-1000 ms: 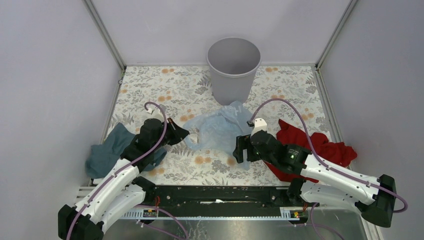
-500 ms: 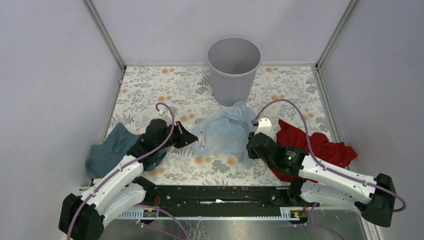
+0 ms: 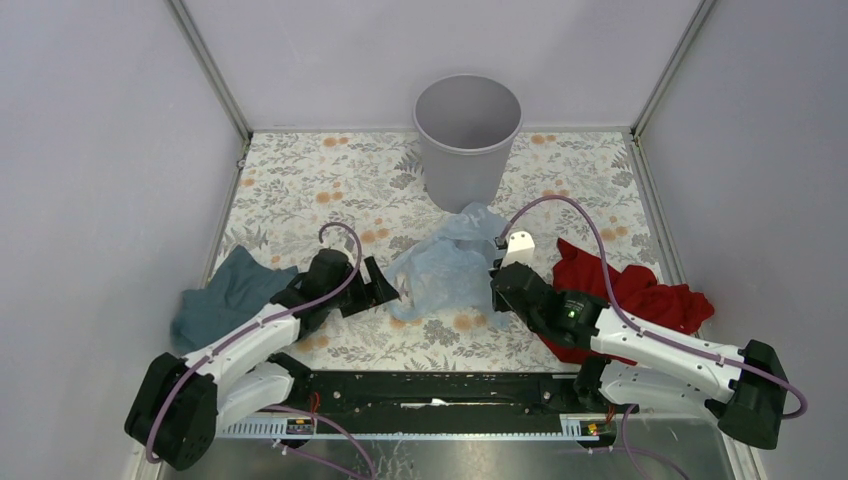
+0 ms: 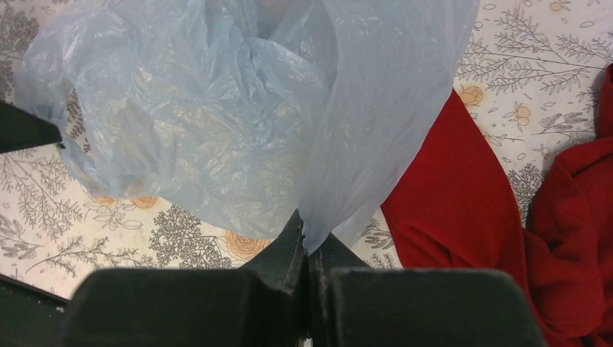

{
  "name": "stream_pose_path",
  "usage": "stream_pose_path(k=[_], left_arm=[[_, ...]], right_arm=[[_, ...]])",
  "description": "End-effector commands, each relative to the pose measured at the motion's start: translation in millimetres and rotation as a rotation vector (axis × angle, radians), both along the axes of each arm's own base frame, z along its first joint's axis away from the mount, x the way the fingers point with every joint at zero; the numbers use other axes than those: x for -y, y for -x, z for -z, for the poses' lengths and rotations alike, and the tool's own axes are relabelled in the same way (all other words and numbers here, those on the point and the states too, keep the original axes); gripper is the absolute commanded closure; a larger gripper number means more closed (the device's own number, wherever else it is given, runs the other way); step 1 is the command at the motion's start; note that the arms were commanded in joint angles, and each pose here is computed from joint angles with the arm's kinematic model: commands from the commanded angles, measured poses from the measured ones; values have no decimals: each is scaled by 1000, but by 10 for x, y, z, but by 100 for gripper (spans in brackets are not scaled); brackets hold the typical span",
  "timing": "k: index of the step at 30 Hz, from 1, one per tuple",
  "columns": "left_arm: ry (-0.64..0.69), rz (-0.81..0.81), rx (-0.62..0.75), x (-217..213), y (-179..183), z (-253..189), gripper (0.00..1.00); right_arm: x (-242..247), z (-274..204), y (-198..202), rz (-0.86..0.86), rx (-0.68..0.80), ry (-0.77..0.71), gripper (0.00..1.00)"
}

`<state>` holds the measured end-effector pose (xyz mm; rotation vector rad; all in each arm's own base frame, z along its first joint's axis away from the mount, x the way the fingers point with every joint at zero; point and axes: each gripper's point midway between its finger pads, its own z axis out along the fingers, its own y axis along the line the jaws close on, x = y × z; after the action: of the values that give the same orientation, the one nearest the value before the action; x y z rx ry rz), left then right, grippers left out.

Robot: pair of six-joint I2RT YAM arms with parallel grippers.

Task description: Put the trash bags into the trash bin

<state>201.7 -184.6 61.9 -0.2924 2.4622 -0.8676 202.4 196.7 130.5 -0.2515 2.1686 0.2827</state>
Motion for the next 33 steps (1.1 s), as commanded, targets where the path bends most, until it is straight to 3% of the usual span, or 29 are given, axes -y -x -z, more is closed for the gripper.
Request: stream_pose_path(k=[1, 10, 13, 16, 18, 23, 25, 30, 32, 33], left_arm=[[-100, -41, 63, -104, -228, -60, 10], [-25, 24, 56, 152, -351, 17, 4], [8, 29, 70, 211, -384, 11, 11], [14, 28, 89, 238, -446, -16, 24], [11, 22, 106, 237, -486, -43, 34], [22, 29, 131, 261, -517, -109, 47], [27, 37, 128, 269, -498, -104, 51], [26, 50, 130, 264, -464, -113, 65], [19, 58, 136, 259, -464, -123, 72], [13, 61, 136, 251, -459, -122, 77]], right_arm=[[-102, -42, 37, -58, 13, -41, 100], [-197, -68, 52, -76, 5, -87, 100], [-217, -18, 71, -78, -14, -92, 100], [-182, 21, 109, -66, -40, -89, 98], [-137, 37, 140, -53, -56, -87, 86], [-25, 121, 229, -17, -103, -87, 24], [27, 183, 257, 10, -127, -77, 14], [174, 301, 317, 92, -190, -32, 18], [192, 339, 341, 103, -202, -41, 28], [198, 369, 353, 105, -205, -45, 38]])
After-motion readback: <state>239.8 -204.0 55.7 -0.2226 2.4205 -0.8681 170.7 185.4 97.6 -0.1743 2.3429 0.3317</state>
